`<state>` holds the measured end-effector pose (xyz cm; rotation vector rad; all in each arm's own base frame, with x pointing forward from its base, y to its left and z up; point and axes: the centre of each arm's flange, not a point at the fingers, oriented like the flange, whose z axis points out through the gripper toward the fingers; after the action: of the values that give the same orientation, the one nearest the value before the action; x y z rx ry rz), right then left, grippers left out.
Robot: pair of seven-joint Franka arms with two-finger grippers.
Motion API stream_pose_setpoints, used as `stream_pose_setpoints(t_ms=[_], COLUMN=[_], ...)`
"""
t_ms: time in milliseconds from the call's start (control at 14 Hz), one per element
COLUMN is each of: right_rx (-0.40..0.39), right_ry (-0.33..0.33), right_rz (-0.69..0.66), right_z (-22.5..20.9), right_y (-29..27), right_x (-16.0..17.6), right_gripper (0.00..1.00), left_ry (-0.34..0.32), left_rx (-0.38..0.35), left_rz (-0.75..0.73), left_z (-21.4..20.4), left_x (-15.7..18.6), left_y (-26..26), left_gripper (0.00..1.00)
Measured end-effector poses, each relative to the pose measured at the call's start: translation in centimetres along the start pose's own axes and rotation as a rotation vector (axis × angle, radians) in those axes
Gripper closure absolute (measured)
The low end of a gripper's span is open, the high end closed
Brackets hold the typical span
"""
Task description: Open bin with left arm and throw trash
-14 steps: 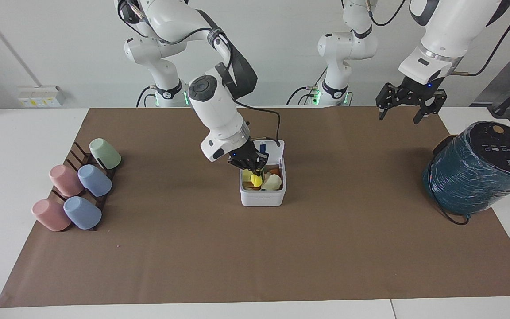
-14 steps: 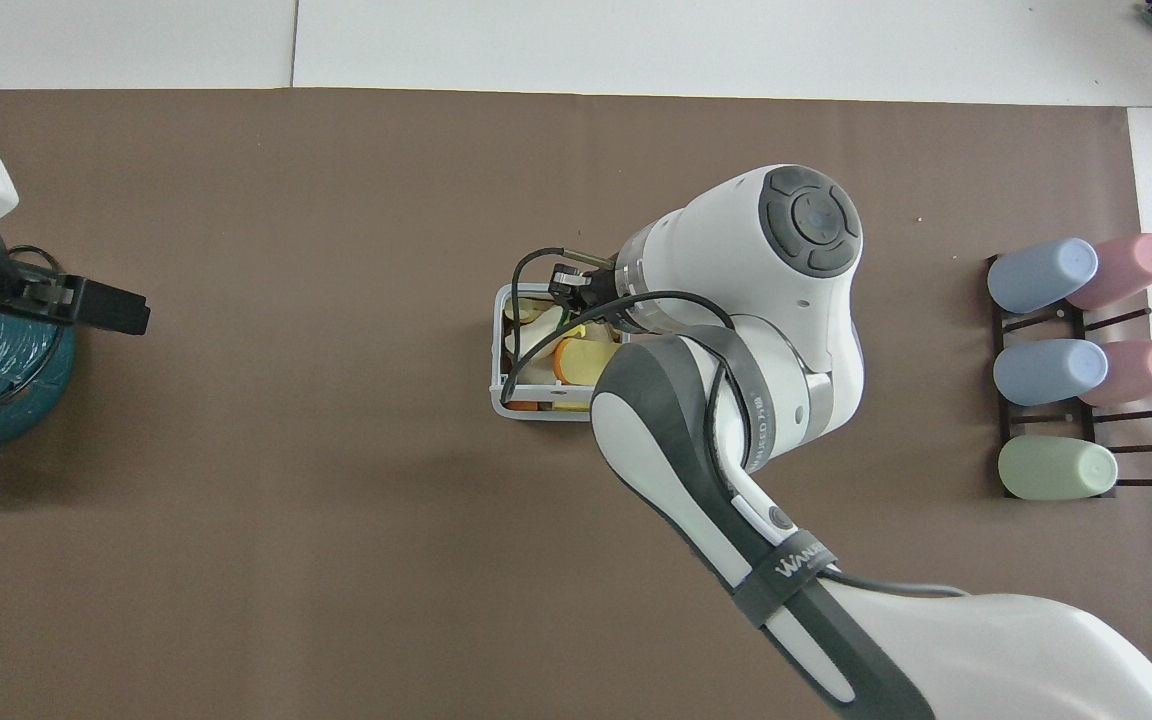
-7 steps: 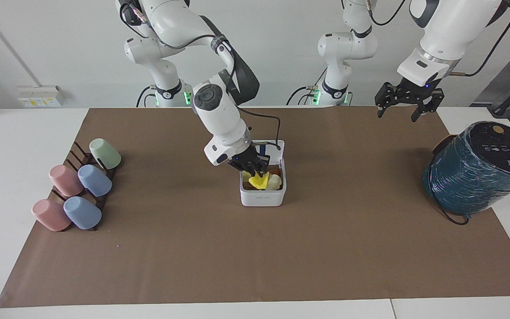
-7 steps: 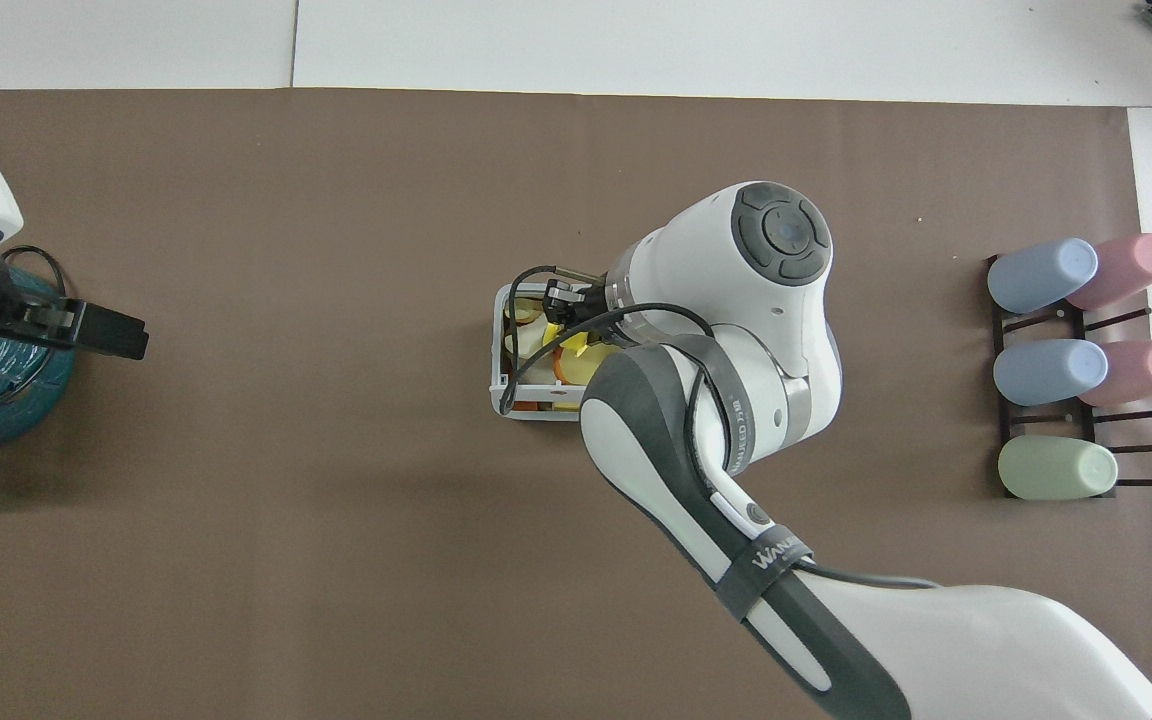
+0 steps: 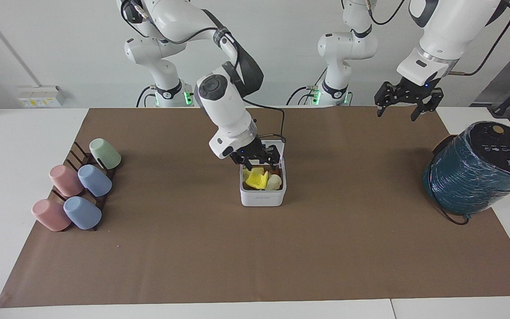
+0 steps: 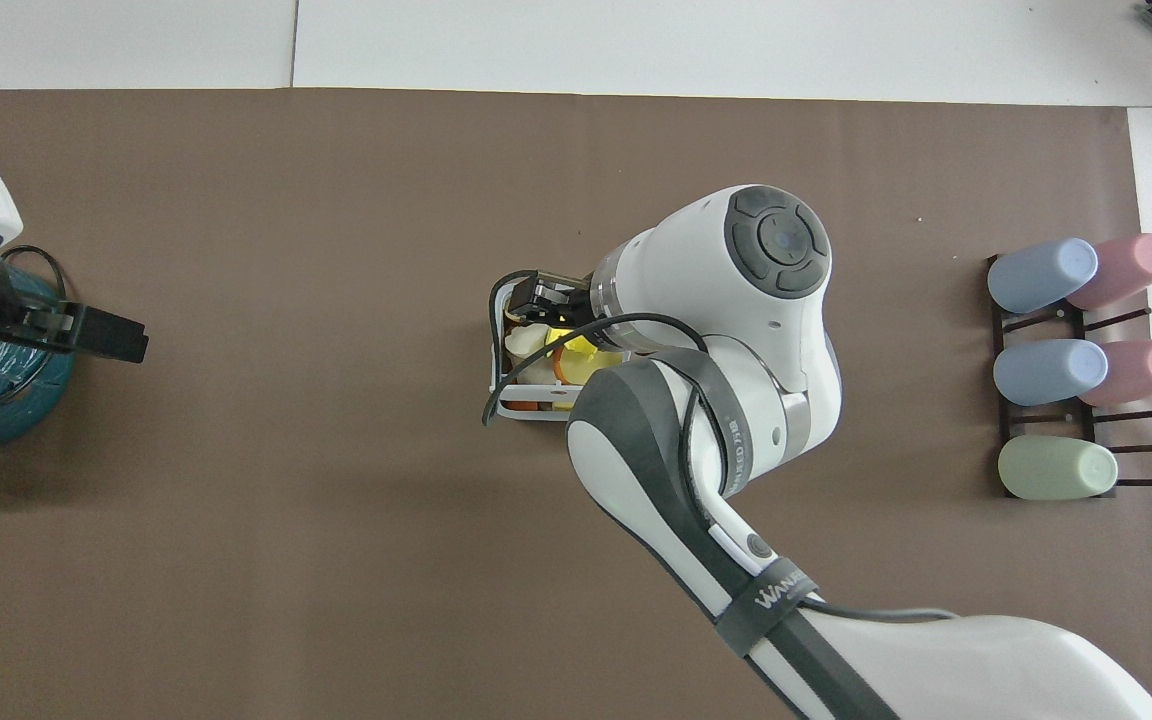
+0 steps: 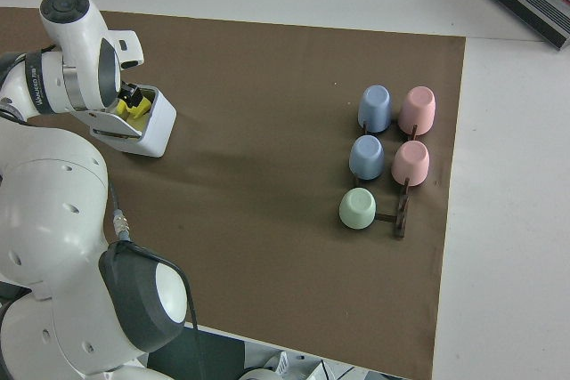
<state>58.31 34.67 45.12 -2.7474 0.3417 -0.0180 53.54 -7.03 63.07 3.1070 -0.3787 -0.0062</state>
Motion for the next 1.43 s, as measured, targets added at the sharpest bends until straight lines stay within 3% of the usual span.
stream_pose_setpoints(t_ms=[286,500,643,1000,1429], right_rx=[0.014,-0.123,-0.203,-0.291,-0.341], right_ry=[0.045,0.19,0.228,0.188,0.158], right_rz=[-0.015,-0.085,-0.123,-0.14,-0.111], right_z=[-3.7,-7.0,-9.0,-16.4,-25.8], right_y=[-0.4,3.0,6.5,15.8,26.8], right_x=[-0.3,2.8,5.3,8.5,9.0], right_gripper=[0.0,0.0,0.0,0.0,0.0], left_ry=[0.0,0.0,0.0,0.0,-0.001], left_rx=[0.0,0.0,0.0,0.0,0.0], left_rz=[-0.001,-0.002,-0.002,-0.003,-0.003], left_z=[0.0,0.0,0.0,0.0,0.0], left_x=[0.0,0.0,0.0,0.0,0.0], left_y=[0.0,-0.1,-0.1,-0.1,-0.1], left_gripper=[0.0,0.0,0.0,0.0,0.0])
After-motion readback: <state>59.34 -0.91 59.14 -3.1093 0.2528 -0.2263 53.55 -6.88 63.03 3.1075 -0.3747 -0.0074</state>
